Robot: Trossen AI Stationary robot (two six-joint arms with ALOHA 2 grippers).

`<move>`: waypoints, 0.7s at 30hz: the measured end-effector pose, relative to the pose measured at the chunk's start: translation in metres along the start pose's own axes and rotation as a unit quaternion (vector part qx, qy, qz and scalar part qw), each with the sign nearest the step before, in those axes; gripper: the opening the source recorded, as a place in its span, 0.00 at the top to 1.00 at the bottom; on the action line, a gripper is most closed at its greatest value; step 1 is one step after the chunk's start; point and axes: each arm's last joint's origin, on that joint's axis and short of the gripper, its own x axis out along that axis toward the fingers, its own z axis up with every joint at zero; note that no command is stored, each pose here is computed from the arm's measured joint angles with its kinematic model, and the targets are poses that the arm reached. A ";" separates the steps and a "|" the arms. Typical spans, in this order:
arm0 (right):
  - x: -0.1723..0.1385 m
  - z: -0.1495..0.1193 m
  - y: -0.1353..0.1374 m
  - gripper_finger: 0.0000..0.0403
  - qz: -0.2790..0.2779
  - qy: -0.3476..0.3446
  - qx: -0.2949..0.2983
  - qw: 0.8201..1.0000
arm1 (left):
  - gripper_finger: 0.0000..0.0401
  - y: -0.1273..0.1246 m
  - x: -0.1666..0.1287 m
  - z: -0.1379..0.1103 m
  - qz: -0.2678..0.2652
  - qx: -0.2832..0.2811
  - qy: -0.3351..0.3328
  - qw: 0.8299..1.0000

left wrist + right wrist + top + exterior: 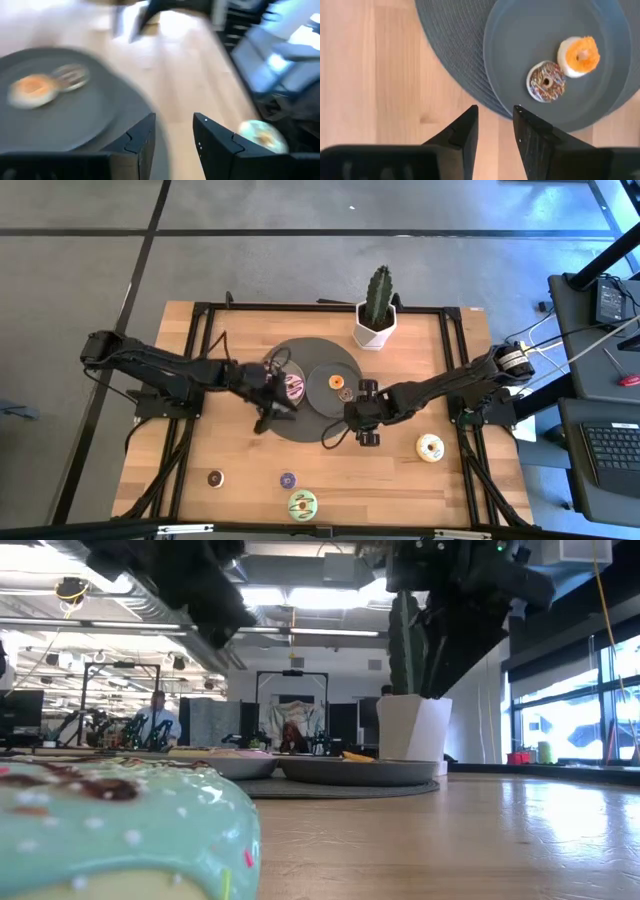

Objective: Pick & Place donuts
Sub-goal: Put the small dark blue donut on the dark gray plate

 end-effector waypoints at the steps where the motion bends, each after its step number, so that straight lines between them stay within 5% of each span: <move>1: 0.003 -0.001 -0.001 0.70 0.000 -0.001 -0.011 1.000 | 0.68 -0.007 0.002 -0.001 -0.014 0.010 0.002 1.000; 10: 0.021 -0.030 -0.025 0.75 -0.004 -0.080 0.008 0.997 | 0.68 -0.064 0.026 -0.028 -0.103 0.011 0.062 0.993; 21: 0.023 -0.045 -0.039 0.74 -0.008 -0.129 0.042 0.991 | 0.68 -0.076 0.061 -0.057 -0.114 -0.001 0.112 0.987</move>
